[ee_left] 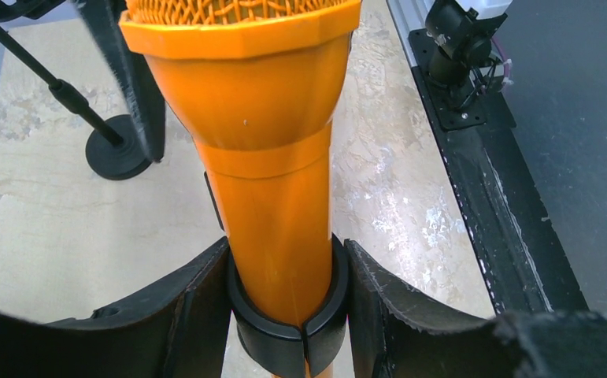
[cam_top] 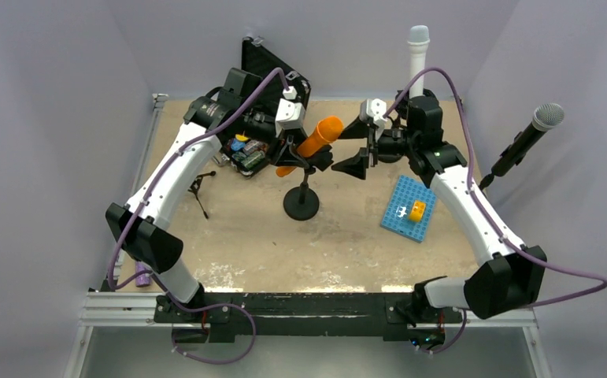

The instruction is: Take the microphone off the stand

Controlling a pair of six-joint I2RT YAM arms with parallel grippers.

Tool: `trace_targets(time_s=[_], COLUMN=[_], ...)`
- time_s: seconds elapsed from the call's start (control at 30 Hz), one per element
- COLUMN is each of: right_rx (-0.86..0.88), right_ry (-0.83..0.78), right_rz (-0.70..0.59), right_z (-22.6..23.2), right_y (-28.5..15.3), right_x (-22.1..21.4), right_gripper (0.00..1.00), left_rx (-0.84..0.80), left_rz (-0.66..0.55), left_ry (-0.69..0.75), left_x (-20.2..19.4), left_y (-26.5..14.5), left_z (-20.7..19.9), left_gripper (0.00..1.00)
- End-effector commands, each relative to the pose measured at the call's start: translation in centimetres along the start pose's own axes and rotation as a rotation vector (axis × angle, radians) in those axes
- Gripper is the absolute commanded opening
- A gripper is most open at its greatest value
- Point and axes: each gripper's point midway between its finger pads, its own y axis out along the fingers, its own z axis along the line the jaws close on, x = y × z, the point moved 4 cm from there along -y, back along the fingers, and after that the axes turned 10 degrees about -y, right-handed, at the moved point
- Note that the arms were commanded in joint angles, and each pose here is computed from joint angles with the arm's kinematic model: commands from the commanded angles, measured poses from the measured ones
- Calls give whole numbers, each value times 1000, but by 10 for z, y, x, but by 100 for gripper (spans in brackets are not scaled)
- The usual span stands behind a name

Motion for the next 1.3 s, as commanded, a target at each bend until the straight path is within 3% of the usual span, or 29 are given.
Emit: trace_targets(time_s=[0.0, 0.2, 0.43, 0.57, 0.73, 0.77, 0.87, 0.93, 1.1, 1.27], right_rx=[45, 134, 117, 126, 116, 118, 119, 117, 105, 85], right_ry=[-88, -63, -33, -7, -13, -14, -9, -5, 5, 12], right_rz=[-88, -109, -88, -83, -86, -87, -84, -83, -80, -77], right_z=[-6, 13, 4, 3, 1, 1, 1, 1, -1, -3], right_y=[13, 29, 36, 39, 39, 40, 40, 40, 42, 42], right_x=[31, 29, 20, 15, 16, 16, 14, 13, 11, 11], right_gripper=[86, 86, 83, 74, 53, 48, 31, 23, 9, 0], left_rx=[-38, -10, -14, -7, 3, 15, 56, 83, 82, 32], left_rz=[-68, -75, -86, -78, -71, -73, -102, -156, -316, -338], left_ry=[31, 30, 34, 48, 40, 33, -5, -23, -90, -123], left_x=[16, 17, 21, 21, 20, 21, 26, 36, 69, 84], left_y=[-3, -2, -3, -6, -6, -6, -5, -4, 2, 9], left_z=[-10, -4, -6, -7, -6, -4, 2, 8, 25, 20], left_gripper=[0, 0, 0, 0, 0, 6, 41, 50, 54, 57])
